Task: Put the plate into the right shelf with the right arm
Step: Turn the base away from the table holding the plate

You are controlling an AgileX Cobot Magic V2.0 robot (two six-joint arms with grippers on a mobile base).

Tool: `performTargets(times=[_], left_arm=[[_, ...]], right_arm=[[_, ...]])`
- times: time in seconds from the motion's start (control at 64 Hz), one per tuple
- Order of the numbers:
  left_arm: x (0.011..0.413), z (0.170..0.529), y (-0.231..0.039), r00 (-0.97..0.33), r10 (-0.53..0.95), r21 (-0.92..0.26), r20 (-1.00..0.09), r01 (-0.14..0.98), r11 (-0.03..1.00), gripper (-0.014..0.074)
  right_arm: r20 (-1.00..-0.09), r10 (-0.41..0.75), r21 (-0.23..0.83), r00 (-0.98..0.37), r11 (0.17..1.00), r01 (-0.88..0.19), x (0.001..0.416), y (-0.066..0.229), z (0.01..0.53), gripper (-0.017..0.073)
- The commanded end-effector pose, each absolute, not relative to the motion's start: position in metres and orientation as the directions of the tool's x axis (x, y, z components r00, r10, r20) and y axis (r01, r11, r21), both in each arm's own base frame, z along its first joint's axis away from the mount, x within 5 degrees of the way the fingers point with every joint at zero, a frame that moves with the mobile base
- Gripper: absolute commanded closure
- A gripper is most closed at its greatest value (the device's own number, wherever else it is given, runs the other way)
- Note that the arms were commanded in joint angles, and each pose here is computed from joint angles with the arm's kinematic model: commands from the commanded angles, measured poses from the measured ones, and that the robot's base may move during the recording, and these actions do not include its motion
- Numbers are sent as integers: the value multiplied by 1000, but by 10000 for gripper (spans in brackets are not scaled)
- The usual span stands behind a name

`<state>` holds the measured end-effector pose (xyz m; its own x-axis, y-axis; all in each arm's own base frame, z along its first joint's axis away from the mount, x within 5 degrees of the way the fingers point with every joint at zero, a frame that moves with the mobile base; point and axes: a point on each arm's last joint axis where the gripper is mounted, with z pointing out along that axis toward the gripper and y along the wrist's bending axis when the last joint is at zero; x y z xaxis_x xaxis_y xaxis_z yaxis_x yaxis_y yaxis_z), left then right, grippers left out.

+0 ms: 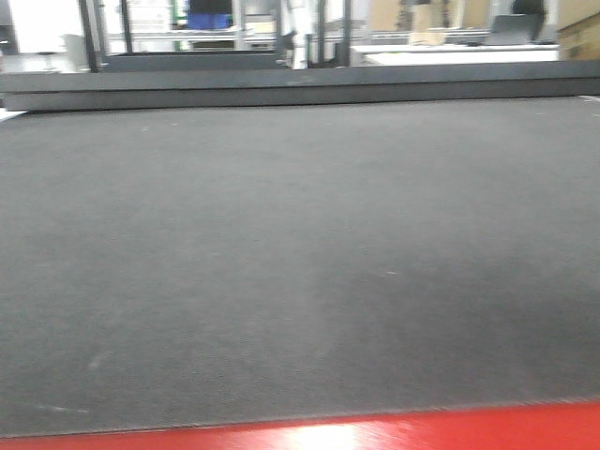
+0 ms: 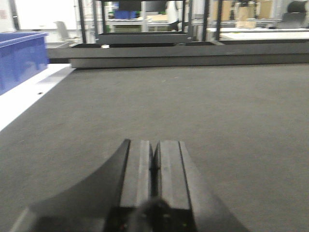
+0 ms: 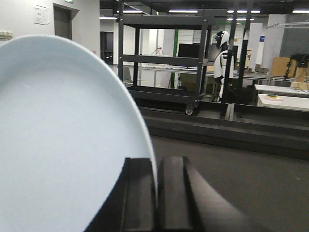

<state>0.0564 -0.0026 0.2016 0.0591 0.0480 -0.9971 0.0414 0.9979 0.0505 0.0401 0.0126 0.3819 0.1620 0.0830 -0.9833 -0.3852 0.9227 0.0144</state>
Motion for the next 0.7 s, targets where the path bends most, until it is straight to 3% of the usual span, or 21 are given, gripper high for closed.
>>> performTargets(times=[0.0, 0.688], left_arm=[[55, 207, -1, 147, 41, 44, -988, 16, 999, 640], [55, 208, -1, 148, 41, 44, -988, 14, 999, 640]], right_arm=[[-956, 106, -12, 274, 919, -395, 36, 13, 399, 496], [-956, 106, -12, 274, 919, -395, 36, 13, 399, 496]])
